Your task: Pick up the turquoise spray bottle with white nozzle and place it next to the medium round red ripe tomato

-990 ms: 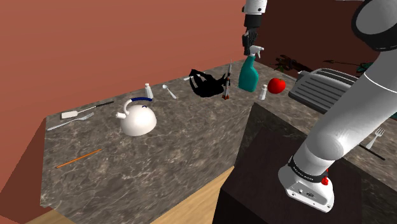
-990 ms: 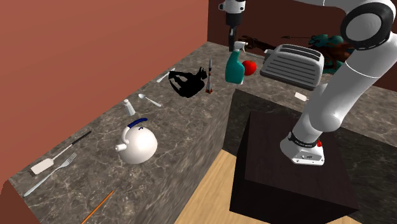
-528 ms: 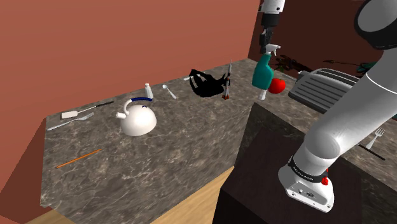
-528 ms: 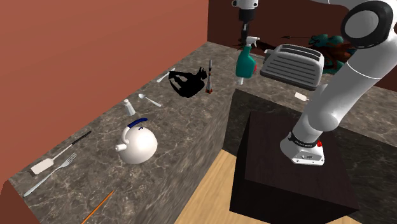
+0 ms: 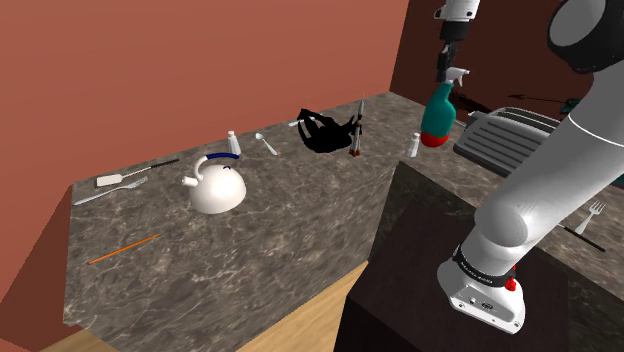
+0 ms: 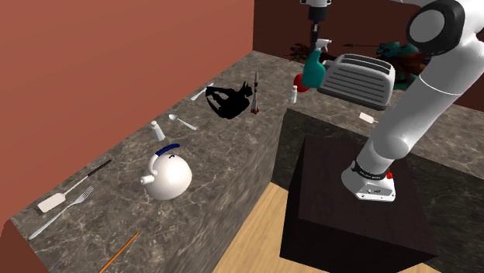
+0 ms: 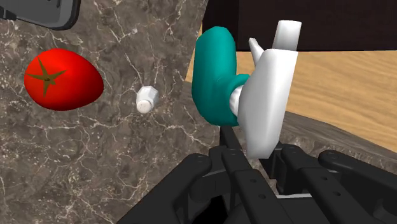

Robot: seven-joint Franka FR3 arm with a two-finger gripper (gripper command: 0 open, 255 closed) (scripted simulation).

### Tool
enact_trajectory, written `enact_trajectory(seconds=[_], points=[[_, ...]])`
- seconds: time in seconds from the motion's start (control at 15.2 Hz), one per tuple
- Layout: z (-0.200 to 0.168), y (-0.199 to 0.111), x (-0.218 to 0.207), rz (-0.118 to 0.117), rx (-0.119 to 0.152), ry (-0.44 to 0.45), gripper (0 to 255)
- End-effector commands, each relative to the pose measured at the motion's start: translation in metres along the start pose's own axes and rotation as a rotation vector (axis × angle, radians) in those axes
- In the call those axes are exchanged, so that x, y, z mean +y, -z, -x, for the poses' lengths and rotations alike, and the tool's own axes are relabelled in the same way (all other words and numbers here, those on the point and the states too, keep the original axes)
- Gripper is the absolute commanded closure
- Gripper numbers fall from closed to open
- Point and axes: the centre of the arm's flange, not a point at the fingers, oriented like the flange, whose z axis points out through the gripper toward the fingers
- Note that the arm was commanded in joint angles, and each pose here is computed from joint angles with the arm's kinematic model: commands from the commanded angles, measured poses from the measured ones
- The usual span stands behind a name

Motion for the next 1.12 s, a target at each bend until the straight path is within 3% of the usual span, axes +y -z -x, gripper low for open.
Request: enact_trajectory(seconds=[0.0,1.06], points=[[0.012,0.002,0.02,0.0,0.0,0.002,255],[0.14,0.009,0.189,0.0,0.0,0.002,255]])
